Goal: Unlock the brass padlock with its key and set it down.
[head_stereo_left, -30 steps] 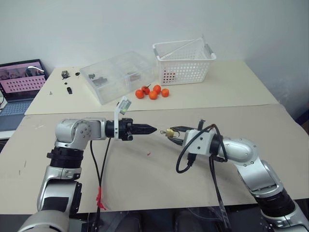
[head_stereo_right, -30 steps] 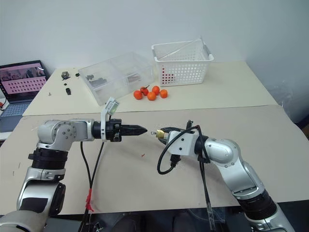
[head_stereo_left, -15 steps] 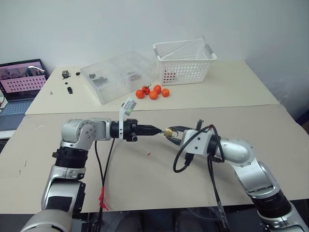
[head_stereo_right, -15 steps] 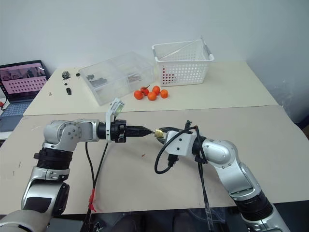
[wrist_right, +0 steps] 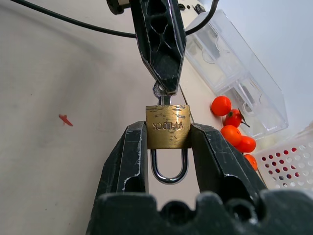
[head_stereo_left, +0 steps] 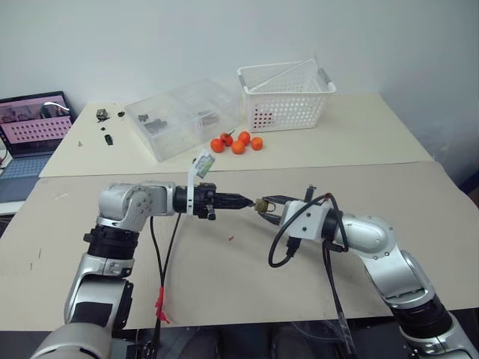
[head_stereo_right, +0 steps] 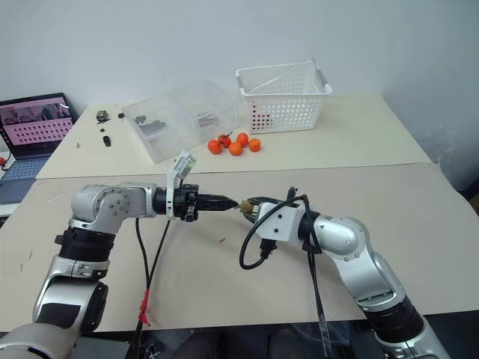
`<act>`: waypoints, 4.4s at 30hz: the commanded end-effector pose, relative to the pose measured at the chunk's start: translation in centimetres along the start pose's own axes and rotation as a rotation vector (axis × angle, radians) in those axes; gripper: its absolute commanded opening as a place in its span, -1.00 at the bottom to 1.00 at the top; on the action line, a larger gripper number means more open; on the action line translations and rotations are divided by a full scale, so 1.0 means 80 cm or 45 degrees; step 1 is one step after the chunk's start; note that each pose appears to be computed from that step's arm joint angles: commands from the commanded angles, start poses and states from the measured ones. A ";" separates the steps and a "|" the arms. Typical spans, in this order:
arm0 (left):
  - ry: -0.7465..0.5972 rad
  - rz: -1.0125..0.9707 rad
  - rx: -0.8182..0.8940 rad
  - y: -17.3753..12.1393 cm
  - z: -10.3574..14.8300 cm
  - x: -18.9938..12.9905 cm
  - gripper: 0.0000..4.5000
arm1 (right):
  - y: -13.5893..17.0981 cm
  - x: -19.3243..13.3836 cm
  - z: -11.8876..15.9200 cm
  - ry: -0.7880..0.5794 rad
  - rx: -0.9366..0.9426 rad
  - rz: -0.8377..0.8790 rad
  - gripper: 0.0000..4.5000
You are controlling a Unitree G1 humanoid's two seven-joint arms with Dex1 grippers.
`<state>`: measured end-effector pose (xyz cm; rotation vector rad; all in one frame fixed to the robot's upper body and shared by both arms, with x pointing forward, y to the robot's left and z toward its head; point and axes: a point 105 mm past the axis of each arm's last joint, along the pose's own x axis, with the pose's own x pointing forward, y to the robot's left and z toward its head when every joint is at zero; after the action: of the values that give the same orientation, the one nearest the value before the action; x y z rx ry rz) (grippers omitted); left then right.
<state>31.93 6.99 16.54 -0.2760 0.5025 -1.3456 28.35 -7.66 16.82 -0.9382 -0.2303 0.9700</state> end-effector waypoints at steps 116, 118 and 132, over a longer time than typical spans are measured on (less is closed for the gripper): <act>0.029 0.139 -0.073 -0.013 0.008 0.041 0.17 | -0.016 -0.008 0.005 0.014 -0.036 -0.052 -0.59; 0.035 0.142 -0.074 -0.012 0.005 0.043 0.17 | -0.016 -0.009 0.005 0.015 -0.037 -0.051 -0.59; -0.014 0.176 -0.086 -0.004 0.009 0.044 -0.99 | -0.015 -0.009 0.004 0.022 -0.034 -0.052 -0.59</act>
<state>31.84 3.03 16.03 -0.2823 0.5941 -1.2148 28.96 -8.60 16.71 -0.9520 -0.1840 0.9327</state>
